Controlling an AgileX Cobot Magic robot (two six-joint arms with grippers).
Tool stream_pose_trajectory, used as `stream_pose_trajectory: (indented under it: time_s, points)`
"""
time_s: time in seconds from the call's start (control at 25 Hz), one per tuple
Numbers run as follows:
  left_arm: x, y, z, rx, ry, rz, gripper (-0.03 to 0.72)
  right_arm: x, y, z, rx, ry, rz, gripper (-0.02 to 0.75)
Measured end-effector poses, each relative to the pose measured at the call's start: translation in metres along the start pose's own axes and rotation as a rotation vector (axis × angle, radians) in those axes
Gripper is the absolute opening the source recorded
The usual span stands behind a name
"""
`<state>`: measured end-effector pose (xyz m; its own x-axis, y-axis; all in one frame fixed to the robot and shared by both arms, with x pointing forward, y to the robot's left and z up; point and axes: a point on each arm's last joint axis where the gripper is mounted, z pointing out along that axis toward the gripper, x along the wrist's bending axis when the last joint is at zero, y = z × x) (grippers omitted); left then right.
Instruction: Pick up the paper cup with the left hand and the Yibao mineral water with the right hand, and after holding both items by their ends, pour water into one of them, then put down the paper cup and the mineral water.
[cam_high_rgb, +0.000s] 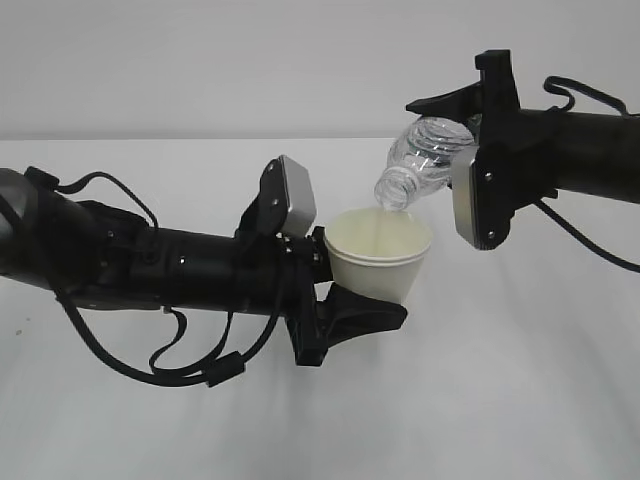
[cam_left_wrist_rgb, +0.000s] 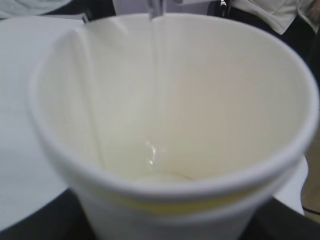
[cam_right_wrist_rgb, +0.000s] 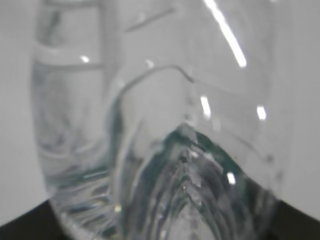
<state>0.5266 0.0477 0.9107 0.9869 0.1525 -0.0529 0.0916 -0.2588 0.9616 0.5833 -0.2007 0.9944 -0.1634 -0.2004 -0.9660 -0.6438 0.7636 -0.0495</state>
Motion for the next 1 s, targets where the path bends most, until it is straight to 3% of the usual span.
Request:
stream_pose_trajectory:
  time_s: [1.0]
  points:
    - [0.0016,0.0009,0.0,-0.011,0.017,-0.013,0.432,-0.0001,-0.0001,0.0,0.001,-0.001,-0.019,0.462]
